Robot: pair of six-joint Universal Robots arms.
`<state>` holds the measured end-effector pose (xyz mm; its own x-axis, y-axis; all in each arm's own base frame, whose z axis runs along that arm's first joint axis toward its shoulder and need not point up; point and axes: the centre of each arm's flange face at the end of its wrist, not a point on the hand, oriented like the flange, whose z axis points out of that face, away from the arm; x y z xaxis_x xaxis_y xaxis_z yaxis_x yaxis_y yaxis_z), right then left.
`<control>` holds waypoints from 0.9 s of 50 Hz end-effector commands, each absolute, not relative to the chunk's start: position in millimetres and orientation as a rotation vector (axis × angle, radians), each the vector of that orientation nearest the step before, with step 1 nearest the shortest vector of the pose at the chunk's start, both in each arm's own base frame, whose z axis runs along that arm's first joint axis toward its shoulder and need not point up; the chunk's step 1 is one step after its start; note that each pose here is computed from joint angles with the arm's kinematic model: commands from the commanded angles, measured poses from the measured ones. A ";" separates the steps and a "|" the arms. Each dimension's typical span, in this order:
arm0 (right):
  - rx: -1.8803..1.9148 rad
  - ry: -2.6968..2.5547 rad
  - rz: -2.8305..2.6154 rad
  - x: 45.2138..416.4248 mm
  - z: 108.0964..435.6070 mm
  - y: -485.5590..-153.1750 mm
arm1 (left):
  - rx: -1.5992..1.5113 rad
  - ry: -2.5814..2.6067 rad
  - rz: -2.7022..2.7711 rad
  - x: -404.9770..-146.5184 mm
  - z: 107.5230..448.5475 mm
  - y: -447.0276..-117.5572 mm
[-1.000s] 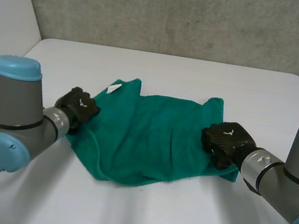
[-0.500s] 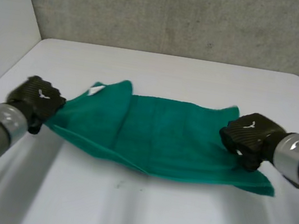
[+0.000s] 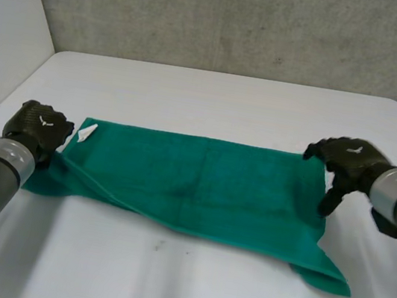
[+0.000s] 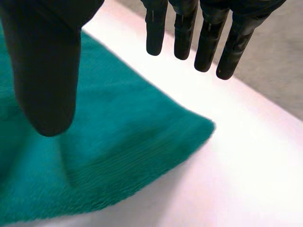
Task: Fold the towel.
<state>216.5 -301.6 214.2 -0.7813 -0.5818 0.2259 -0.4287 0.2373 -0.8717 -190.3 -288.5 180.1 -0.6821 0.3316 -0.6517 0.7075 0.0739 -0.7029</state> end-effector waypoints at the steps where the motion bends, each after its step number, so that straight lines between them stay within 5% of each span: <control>1: -0.891 2.316 -1.665 193.4 246.5 -271.9 | 0.968 2.120 -1.668 -192.2 163.8 -300.8; 18: -0.692 2.470 -1.243 161.0 166.3 -212.5 | 0.955 2.144 -1.643 -187.9 156.2 -302.6; 31: -0.704 2.436 -1.284 162.6 145.8 -199.9 | 0.963 2.159 -1.627 -187.8 151.0 -301.6; 40: -0.760 2.389 -1.461 161.0 153.6 -222.3 | 0.964 2.168 -1.610 -187.2 152.0 -296.6; 45: -0.860 2.320 -1.626 163.9 205.4 -244.6 | 0.970 2.171 -1.609 -185.4 161.9 -282.7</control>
<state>161.5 -226.1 160.2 -0.8326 -0.5481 0.0792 -0.3095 0.3419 -0.8873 -187.2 -296.5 152.3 -0.7413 0.3468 -0.5747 0.6500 0.1574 -0.7435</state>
